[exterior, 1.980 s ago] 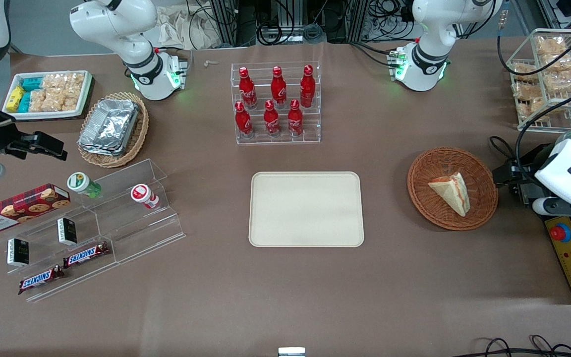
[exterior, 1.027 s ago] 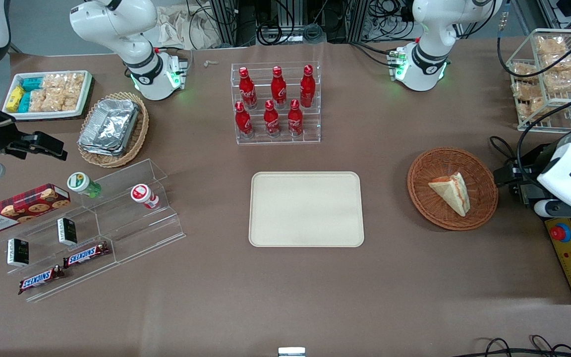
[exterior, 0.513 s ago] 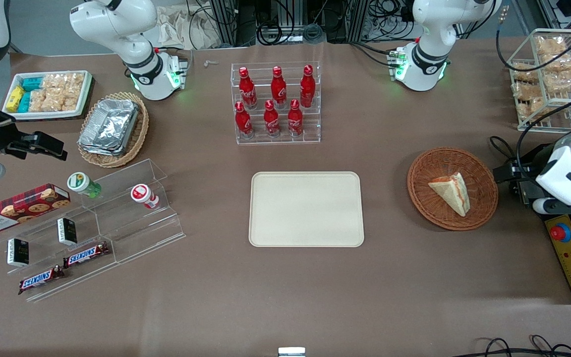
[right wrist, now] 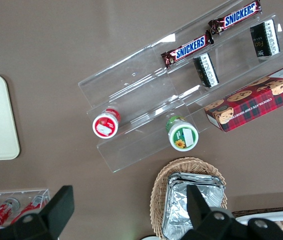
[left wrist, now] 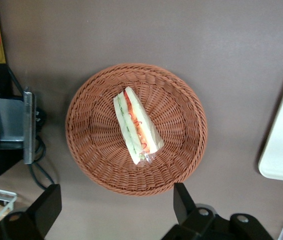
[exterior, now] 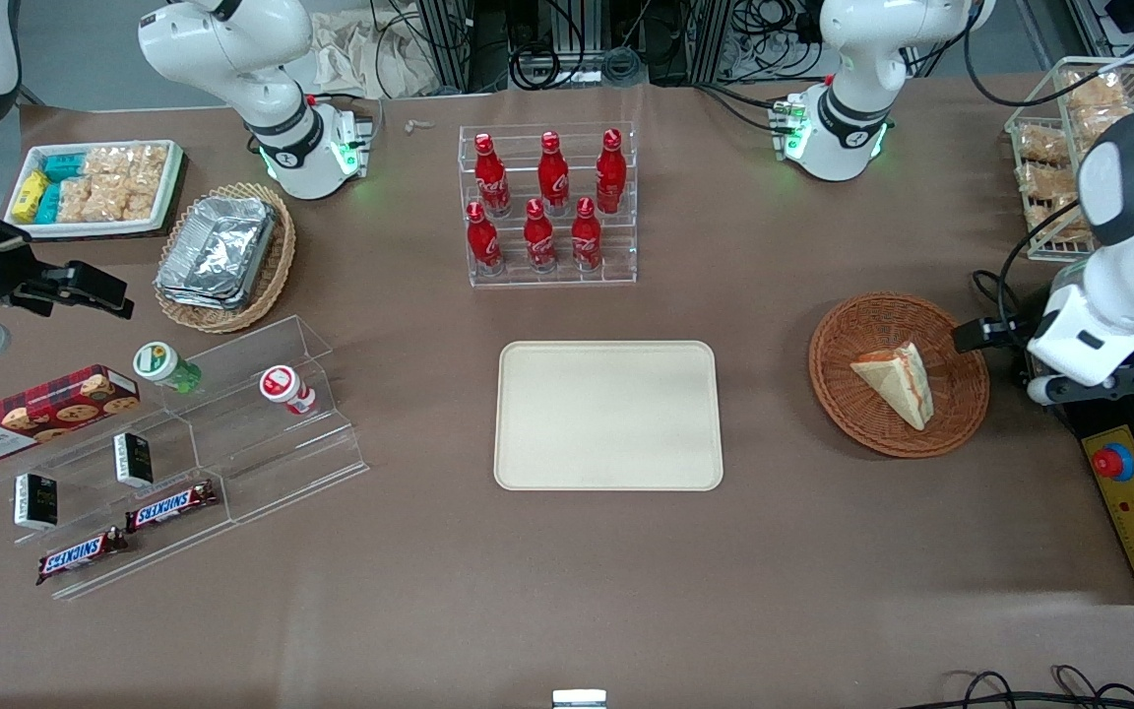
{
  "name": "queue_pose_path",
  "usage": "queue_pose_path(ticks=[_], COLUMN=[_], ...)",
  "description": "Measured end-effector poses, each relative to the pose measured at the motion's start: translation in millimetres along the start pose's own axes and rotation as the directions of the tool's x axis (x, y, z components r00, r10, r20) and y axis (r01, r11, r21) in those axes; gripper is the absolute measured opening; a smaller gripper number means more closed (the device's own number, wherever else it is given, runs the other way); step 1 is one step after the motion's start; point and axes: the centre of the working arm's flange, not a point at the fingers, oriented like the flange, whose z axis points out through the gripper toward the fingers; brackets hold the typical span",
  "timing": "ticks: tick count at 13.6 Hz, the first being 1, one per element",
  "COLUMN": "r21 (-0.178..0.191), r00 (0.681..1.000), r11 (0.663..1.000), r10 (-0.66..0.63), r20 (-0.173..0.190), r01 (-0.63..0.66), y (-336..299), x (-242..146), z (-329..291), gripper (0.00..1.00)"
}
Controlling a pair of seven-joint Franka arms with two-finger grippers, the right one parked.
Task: Place sandwich from basket to tray
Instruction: 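Move the left gripper over the wrapped sandwich in the wicker basket, then lower the left gripper and close it on the sandwich's wrapped edge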
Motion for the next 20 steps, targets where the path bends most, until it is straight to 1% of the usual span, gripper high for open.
queue_pose_path(ticks=[2, 6, 7, 9, 11, 14, 17, 20], r21=[-0.002, -0.005, -0.004, 0.004, 0.006, 0.000, -0.001, -0.005], r00=[1.000, 0.991, 0.986, 0.975, 0.965, 0.948, 0.941, 0.927], r11=[1.000, 0.991, 0.987, 0.977, 0.968, 0.951, 0.944, 0.929], r10=[-0.025, -0.135, -0.162, -0.212, -0.251, -0.309, -0.329, -0.370], r20=[0.006, 0.024, 0.034, 0.067, 0.083, 0.073, 0.073, 0.065], r01=[0.025, 0.136, 0.162, 0.212, 0.251, 0.310, 0.330, 0.371], y=[2, 6, 6, 7, 9, 8, 8, 9], x=[-3, -12, -13, -15, -13, -10, -10, -9], z=[28, 89, 102, 131, 154, 172, 179, 184], gripper=[1.00, 1.00, 1.00, 1.00, 1.00, 1.00, 1.00, 0.97])
